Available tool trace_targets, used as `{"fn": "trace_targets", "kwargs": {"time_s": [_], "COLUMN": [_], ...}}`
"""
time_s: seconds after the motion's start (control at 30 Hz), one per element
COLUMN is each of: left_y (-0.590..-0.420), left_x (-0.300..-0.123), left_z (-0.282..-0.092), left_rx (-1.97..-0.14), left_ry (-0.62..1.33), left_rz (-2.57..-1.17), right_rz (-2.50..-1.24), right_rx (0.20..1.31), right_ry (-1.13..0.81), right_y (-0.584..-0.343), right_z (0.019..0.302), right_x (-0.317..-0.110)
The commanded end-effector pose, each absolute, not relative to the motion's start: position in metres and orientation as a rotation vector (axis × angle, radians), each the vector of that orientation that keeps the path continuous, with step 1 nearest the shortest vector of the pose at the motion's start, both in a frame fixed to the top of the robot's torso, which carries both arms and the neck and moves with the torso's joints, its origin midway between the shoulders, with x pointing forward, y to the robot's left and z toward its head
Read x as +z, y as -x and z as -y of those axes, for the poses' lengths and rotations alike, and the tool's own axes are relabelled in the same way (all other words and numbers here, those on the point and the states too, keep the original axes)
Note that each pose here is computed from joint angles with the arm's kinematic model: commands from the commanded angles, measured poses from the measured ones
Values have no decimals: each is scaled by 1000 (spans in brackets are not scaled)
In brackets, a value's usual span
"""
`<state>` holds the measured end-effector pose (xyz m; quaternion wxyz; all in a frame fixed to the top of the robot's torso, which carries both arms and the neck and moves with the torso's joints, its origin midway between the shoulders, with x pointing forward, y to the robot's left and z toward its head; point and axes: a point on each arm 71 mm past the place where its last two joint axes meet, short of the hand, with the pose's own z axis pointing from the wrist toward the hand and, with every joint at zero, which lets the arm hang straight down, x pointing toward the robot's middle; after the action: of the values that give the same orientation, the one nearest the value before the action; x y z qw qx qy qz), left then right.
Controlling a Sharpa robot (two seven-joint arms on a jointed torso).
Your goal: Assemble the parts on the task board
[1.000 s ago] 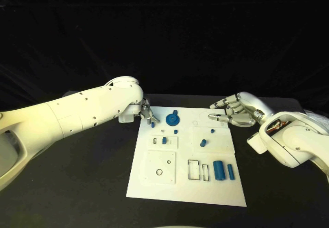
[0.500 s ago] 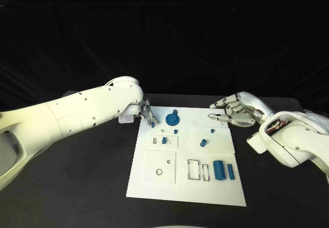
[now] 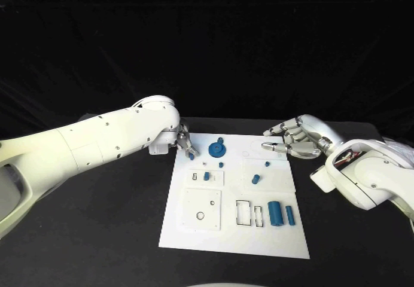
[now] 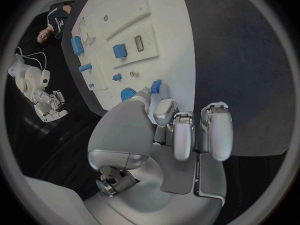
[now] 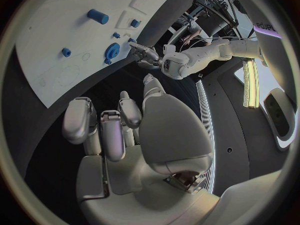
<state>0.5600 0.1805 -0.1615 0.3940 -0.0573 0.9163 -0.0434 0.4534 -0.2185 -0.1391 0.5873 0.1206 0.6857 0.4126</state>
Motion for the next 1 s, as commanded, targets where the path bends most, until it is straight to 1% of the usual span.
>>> {"fn": "trace_targets", "kwargs": {"time_s": [0.03,0.43,0.67,0.83,1.0], "left_y": [-558,-557,-556,-548,-533], "left_x": [-163,-163,-161,-158,-152], "left_z": [-179,-176,-177,-177,-181], "left_rx": [-117,-168,-214,-272,-331], "left_ry": [139,156,181,207,233], "left_rz": [-2351,-2354,-2313,-2285,-2240], "right_rz": [-1602,-1602,-1602,-1603,-1604], "right_rx": [966,968,970,971,970], "right_ry": [-271,-269,-270,-271,-273], "right_y": [-453,-453,-453,-453,-453], "right_z": [217,217,216,216,217], "right_x": [-139,-139,-139,-139,-140]}}
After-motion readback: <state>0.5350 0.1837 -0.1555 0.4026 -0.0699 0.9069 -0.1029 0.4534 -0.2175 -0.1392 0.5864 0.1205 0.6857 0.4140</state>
